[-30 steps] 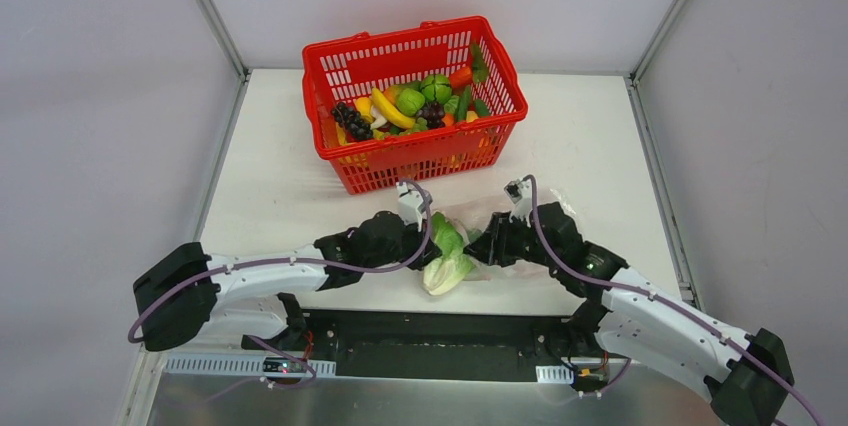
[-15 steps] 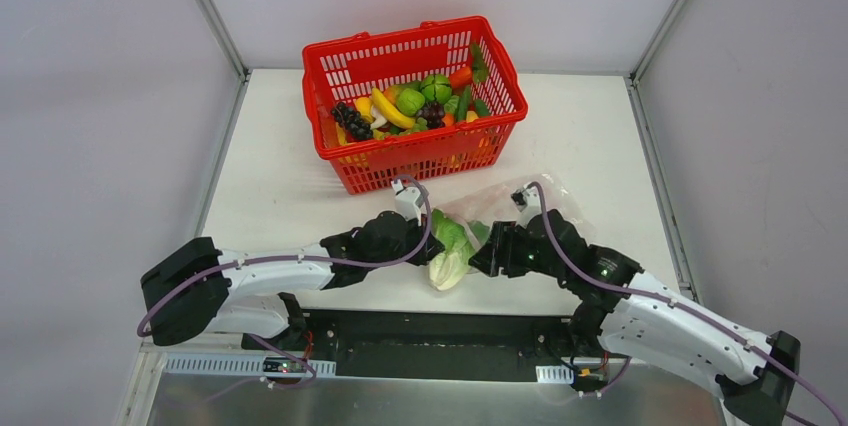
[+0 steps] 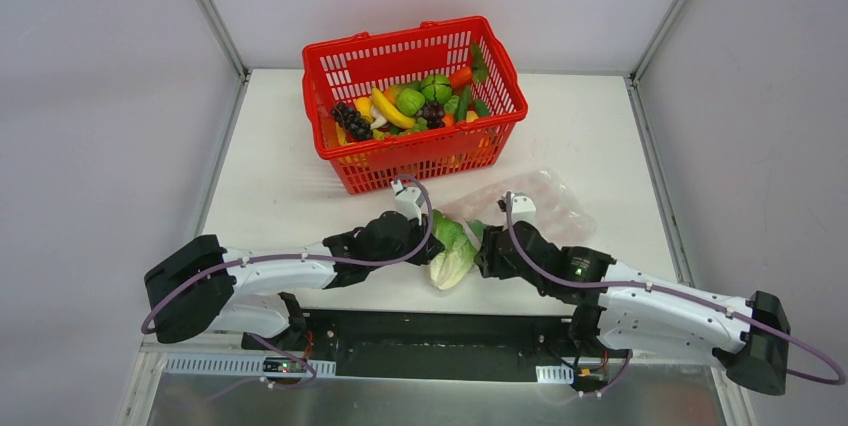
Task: Place the food in the zip-top bag and seal the zipper
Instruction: Place the fake vegetable in the zipper food storage bag.
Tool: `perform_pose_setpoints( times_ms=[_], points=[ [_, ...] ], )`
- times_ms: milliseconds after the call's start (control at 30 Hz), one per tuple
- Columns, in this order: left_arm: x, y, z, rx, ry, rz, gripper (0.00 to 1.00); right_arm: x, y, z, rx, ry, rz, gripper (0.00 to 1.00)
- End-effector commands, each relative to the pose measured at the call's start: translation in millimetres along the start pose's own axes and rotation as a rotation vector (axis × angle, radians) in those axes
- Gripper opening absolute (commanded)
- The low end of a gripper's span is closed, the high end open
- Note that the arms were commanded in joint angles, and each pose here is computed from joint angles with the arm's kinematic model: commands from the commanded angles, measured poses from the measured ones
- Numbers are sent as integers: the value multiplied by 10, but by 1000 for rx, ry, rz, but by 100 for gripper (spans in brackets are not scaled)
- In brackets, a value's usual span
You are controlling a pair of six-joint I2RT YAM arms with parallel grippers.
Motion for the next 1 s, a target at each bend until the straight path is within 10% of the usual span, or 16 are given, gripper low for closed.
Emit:
perform_pose_setpoints(
  times_ms=[0, 267, 967],
  points=[
    [148, 15, -133, -32, -14, -39, 0, 245, 94, 72, 9, -37, -146, 49],
    [157, 25, -159, -42, -19, -43, 0, 105, 139, 185, 37, -116, -90, 1],
    [390, 354, -721, -381, -376, -220, 0, -218, -185, 800, 508, -142, 51, 0]
  ],
)
Point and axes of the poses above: each gripper's point midway between its finger pads, its own y axis out along the fingers, its own z axis along the line the jaws close on, x = y × z, the point moved 1 cm from there along -y, back along the fingers, and after that the axes turned 11 degrees about y, right-handed, at the moved point
